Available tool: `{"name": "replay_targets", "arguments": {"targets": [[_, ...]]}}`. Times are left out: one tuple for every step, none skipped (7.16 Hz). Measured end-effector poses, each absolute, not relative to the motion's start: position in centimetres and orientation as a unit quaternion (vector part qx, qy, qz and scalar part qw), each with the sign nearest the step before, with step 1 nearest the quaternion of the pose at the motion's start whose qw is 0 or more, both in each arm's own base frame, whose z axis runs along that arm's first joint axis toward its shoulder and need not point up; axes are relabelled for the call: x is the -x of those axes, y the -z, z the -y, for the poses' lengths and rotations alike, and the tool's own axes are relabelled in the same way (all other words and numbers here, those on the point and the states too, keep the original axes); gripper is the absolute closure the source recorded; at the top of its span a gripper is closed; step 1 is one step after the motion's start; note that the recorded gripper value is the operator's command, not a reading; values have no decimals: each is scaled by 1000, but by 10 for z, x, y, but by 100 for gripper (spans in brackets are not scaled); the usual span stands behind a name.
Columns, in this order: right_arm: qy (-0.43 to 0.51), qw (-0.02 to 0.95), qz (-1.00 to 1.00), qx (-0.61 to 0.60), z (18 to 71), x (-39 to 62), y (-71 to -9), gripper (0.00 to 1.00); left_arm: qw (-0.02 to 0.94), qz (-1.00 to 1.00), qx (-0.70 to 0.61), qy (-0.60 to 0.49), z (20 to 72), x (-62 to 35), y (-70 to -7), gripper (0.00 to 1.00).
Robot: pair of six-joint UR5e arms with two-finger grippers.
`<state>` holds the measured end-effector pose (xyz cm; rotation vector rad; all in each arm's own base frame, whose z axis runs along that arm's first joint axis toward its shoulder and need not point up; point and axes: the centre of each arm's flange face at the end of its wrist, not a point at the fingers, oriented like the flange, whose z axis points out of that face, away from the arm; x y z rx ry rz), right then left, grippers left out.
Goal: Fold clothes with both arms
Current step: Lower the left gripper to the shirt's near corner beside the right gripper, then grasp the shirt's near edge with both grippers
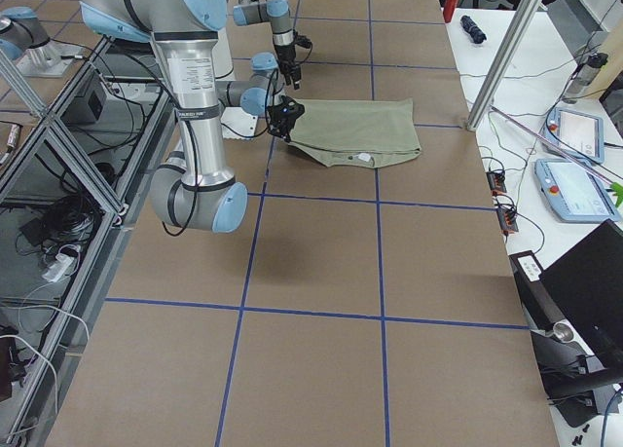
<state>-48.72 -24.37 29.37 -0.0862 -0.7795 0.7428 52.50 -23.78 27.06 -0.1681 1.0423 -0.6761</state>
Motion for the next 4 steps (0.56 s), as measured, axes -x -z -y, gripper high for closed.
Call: {"name": "replay_targets", "arguments": {"targets": [[-354,858,371,41,244,487,-294,100,811,-487,79,315,236,-531,-269,33],[-353,858,371,41,244,487,-294,100,811,-487,80,313,236,-537,-268,34],[-353,858,372,41,243,487,-294,100,812,-487,80,313,237,-544,-265,35],[-353,858,372,41,243,488,-294,100,813,-485,79,312,238,-549,-266,37]]}}
